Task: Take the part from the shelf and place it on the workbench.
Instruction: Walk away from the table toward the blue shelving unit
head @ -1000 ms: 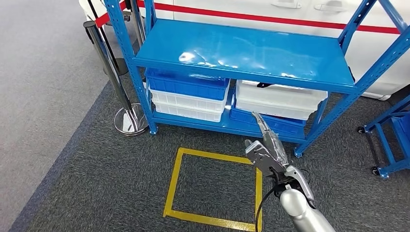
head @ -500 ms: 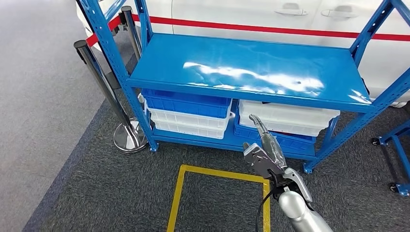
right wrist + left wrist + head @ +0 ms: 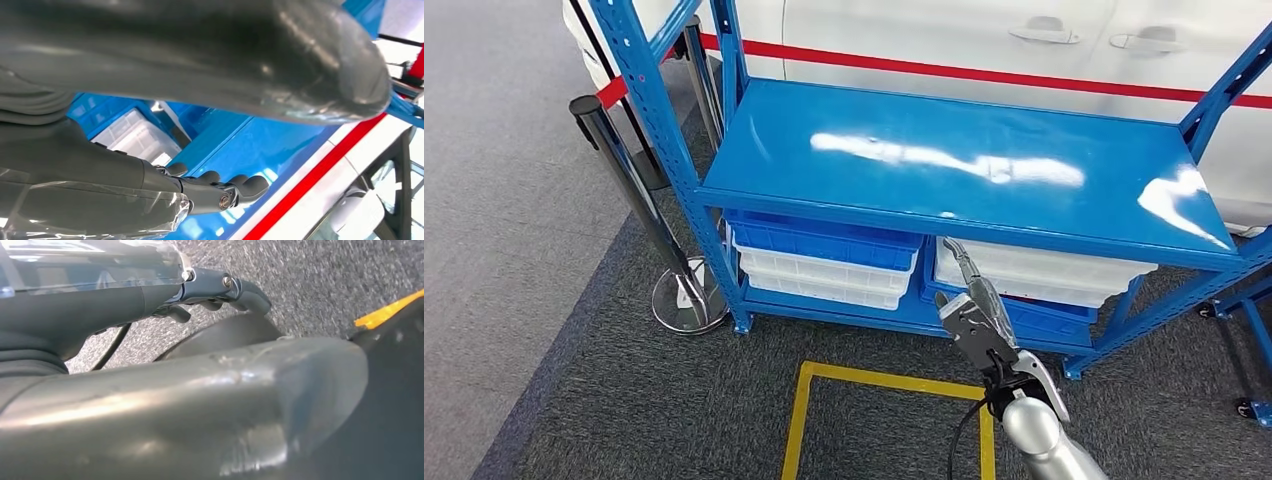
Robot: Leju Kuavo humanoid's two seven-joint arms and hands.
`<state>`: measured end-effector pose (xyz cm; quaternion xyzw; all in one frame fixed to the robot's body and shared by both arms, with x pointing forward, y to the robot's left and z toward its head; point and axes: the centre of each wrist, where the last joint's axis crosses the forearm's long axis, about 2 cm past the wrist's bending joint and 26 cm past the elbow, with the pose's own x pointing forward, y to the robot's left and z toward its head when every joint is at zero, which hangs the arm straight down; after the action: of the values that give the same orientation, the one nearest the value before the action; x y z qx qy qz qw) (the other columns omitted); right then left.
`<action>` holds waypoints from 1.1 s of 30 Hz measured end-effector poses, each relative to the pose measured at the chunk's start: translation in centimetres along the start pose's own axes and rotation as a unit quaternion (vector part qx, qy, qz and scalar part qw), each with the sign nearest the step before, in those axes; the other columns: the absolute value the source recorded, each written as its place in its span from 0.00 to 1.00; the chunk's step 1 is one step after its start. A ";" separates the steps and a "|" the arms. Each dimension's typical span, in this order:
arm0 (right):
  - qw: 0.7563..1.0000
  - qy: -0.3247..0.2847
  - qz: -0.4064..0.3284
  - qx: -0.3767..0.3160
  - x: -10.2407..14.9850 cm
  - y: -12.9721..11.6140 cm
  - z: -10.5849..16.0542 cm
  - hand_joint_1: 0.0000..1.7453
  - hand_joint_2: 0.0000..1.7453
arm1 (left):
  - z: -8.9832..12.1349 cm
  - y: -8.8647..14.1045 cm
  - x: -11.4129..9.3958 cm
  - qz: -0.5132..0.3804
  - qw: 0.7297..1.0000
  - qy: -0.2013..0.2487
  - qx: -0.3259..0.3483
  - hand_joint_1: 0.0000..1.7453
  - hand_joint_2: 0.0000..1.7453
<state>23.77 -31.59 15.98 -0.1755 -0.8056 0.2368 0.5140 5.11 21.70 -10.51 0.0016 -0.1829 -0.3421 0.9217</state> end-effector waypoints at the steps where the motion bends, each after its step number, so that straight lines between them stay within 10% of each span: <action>1: 1.000 0.001 0.004 0.001 0.0 0.0 0.1 0.00 0.00 | 0.0 0.0 0.0 0.000 1.000 0.000 0.000 0.00 0.00; 33: 1.000 0.024 0.003 -0.013 0.2 1.7 2.4 0.00 0.00 | 0.0 0.2 -0.5 -0.019 1.000 -0.002 0.003 0.00 0.00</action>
<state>21.57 -30.55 14.37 -0.1898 -0.7958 0.2233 0.5300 4.89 22.13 -10.60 0.0070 -0.1854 -0.3589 0.9147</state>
